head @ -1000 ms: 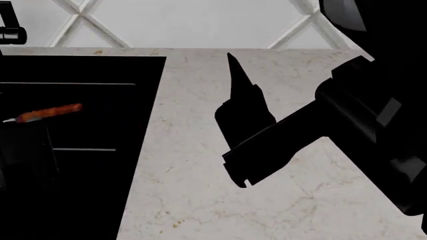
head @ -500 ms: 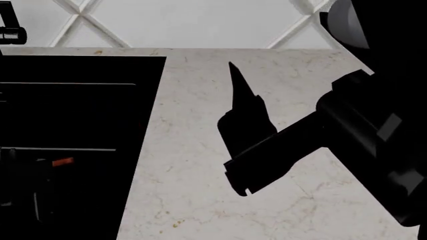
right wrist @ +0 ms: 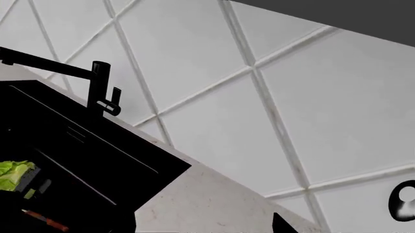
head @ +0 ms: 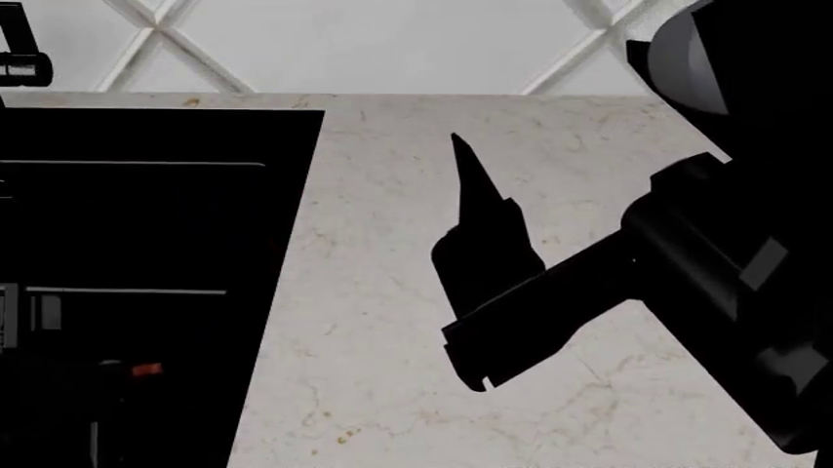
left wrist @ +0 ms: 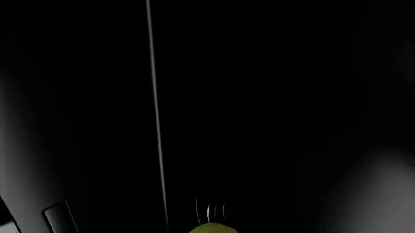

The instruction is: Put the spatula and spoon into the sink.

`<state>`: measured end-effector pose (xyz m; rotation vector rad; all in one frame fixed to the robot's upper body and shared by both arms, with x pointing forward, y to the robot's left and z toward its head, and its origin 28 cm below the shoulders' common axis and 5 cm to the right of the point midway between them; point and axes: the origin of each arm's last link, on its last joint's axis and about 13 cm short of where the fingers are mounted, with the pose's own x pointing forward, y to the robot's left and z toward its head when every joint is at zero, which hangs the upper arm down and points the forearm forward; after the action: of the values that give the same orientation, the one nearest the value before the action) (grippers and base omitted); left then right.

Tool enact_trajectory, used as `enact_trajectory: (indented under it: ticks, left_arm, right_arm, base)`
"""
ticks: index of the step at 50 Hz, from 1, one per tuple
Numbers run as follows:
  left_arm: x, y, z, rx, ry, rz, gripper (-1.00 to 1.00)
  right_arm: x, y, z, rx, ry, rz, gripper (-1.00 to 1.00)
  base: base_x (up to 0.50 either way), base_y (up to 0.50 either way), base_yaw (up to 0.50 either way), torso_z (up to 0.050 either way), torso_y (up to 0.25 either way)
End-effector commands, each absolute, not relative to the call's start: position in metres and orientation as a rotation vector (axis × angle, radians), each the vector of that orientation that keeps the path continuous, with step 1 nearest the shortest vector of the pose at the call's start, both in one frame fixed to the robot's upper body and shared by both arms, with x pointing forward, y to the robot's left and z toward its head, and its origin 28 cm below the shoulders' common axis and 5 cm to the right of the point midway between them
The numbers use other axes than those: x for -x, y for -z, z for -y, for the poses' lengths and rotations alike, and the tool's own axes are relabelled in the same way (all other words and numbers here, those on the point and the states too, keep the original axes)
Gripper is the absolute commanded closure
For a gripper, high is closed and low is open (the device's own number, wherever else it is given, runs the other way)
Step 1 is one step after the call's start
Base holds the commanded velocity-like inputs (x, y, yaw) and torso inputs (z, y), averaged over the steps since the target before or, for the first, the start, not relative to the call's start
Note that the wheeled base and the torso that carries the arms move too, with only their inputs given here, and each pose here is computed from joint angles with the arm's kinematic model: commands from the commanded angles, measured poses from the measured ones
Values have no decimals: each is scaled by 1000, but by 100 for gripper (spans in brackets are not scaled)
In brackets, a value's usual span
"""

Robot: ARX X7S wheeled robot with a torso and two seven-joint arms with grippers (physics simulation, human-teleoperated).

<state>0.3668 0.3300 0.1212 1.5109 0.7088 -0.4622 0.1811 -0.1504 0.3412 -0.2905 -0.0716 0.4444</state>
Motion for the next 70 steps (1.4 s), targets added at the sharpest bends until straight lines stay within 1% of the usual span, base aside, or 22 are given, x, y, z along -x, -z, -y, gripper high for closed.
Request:
enact_trajectory:
  ticks: [1, 12, 14, 16, 21, 23, 24, 28, 31, 38, 40, 41, 42, 43, 44, 45, 46, 50, 62, 66, 68, 70]
  left_arm:
    - [-360, -103, -325, -1523, 529, -744, -100]
    - [-354, -116, -322, -1524, 549, -699, -100]
    - [-348, -129, -320, -1521, 560, -667, -100]
    - [-340, -143, -320, -1572, 592, -654, -100]
    - [-320, -183, -320, -1606, 573, -588, -100]
    - [-309, -208, -320, -1646, 553, -500, -100]
    - [-306, -213, -319, -1622, 550, -494, -100]
    - [-286, -256, -313, -1616, 467, -287, -100]
    - [-271, -275, -309, -1591, 430, -142, -100]
    - [-238, -279, -298, -1410, 445, 36, -100]
    - [-232, -280, -293, -1286, 394, 137, -100]
    - [-230, -281, -292, -1228, 395, 131, -100]
    - [-229, -284, -289, -1154, 341, 205, -100]
    - [-228, -284, -289, -1091, 342, 191, -100]
    - [-227, -285, -287, -1052, 343, 241, -100]
    - [-224, -284, -286, -944, 335, 232, -100]
    - [-223, -284, -285, -931, 337, 254, -100]
    - [-211, -282, -282, -612, 326, 328, -100]
    - [-186, -251, -283, -329, 267, 291, -100]
    - [-189, -242, -284, -285, 178, 283, -100]
    - [-190, -239, -283, -276, 146, 277, -100]
    - [-191, -237, -281, -262, 95, 285, -100]
  right_arm:
    - [-181, -340, 151, 284, -442, 72, -100]
    - [-180, -339, 153, 279, -435, 75, -100]
    - [-179, -339, 154, 276, -433, 76, -100]
    - [-179, -338, 154, 275, -432, 78, -100]
    - [-178, -338, 156, 270, -431, 85, -100]
    - [-179, -337, 156, 267, -430, 85, -100]
    - [-179, -337, 156, 267, -432, 85, -100]
    - [-180, -336, 155, 266, -437, 88, -100]
    - [-180, -334, 156, 264, -438, 87, -100]
    - [-181, -332, 157, 263, -434, 90, -100]
    - [-181, -332, 157, 260, -430, 90, -100]
    - [-181, -332, 157, 261, -429, 90, -100]
    - [-181, -332, 157, 260, -430, 92, -100]
    - [-180, -331, 157, 261, -429, 93, -100]
    - [-180, -331, 156, 261, -427, 96, -100]
    - [-179, -330, 157, 257, -424, 98, -100]
    - [-179, -330, 157, 255, -423, 100, -100]
    - [-177, -326, 158, 240, -415, 108, -100]
    - [-175, -315, 159, 224, -341, 144, -100]
    - [-176, -308, 159, 212, -300, 155, -100]
    - [-176, -305, 159, 200, -268, 211, -100]
    - [-176, -300, 159, 189, -254, 184, -100]
  base:
    - [0, 0, 0, 0, 0]
    - [0, 0, 0, -1, 0]
    - [0, 0, 0, 0, 0]
    - [0, 0, 0, 0, 0]
    - [0, 0, 0, 0, 0]
    - [0, 0, 0, 0, 0]
    - [0, 0, 0, 0, 0]
    - [0, 0, 0, 0, 0]
    - [0, 0, 0, 0, 0]
    - [0, 0, 0, 0, 0]
    - [0, 0, 0, 0, 0]
    - [0, 0, 0, 0, 0]
    - [0, 0, 0, 0, 0]
    - [0, 0, 0, 0, 0]
    - [0, 0, 0, 0, 0]
    - [0, 0, 0, 0, 0]
    - [0, 0, 0, 0, 0]
    - [0, 0, 0, 0, 0]
    - [0, 0, 0, -1, 0]
    - [0, 0, 0, 0, 0]
    - [0, 0, 0, 0, 0]
    - [0, 0, 0, 0, 0]
